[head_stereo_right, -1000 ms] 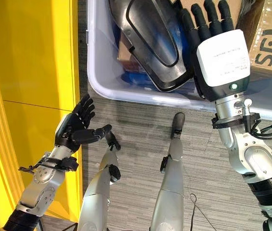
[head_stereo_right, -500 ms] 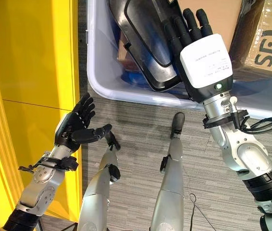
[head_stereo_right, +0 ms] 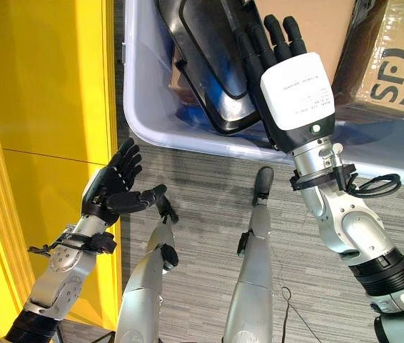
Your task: Move parts from the plastic box to the shelf.
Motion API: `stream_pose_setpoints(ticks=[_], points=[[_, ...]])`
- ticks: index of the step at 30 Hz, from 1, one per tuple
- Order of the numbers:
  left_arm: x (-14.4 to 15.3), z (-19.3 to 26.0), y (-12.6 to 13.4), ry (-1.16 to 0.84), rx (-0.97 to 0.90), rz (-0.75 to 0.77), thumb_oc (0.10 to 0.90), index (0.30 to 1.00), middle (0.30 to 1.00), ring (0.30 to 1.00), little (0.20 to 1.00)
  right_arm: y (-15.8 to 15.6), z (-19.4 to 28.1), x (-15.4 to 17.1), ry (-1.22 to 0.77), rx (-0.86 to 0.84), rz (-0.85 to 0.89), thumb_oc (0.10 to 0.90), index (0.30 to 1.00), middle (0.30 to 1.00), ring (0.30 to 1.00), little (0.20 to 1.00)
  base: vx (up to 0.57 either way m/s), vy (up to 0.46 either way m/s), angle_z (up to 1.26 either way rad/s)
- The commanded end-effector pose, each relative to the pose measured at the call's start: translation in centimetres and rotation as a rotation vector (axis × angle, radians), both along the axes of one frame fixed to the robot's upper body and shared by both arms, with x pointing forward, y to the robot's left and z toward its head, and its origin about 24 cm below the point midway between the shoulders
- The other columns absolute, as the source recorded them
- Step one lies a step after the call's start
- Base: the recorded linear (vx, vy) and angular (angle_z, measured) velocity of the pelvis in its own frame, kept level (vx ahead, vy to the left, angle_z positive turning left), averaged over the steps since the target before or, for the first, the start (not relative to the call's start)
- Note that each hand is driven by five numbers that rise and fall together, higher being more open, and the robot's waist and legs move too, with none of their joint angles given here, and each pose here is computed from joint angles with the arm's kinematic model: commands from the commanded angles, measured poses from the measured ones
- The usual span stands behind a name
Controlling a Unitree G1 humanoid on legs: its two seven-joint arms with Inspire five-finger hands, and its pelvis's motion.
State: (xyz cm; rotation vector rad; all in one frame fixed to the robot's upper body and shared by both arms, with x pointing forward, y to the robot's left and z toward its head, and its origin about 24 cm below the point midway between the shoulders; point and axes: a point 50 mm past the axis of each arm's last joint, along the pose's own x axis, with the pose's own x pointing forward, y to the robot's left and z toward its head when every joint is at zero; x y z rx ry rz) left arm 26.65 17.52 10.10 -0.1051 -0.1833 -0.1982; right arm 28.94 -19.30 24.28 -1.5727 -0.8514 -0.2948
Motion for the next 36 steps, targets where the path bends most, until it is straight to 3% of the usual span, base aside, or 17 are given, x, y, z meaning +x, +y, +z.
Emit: stream_pose_setpoints(ticks=[1,11,18,30,36], points=[[-0.9,2.1,-0.1,-0.139,-0.01,-0.019,0.9,1.0,1.0,1.0,1.0,4.3,0.9,-2.0,-0.082,0.034,0.254,0.9,1.0,1.0,1.0,1.0,0.0,0.0,0.0],[-0.6,2.2,-1.4,-0.129,-0.02,-0.061,0.9,1.0,1.0,1.0,1.0,6.7,1.0,-1.8,-0.161,0.06,0.262,0.9,1.0,1.0,1.0,1.0,0.0,0.0,0.0],[-0.5,2.0,-1.8,-0.114,-0.02,-0.07,0.9,1.0,1.0,1.0,1.0,5.3,2.4,-1.0,-0.233,0.14,0.184,0.9,1.0,1.0,1.0,1.0,0.0,0.006,-0.02],[-0.5,2.1,-1.9,-0.116,-0.023,-0.063,0.9,1.0,1.0,1.0,1.0,5.7,2.2,-0.9,-0.172,0.116,0.151,0.9,1.0,1.0,1.0,1.0,0.0,0.0,0.0],[-0.6,2.3,-1.7,-0.121,-0.02,-0.058,0.9,1.0,1.0,1.0,1.0,3.9,2.4,-0.9,-0.281,0.244,0.116,0.9,1.0,1.0,1.0,1.0,0.0,0.0,0.0]])
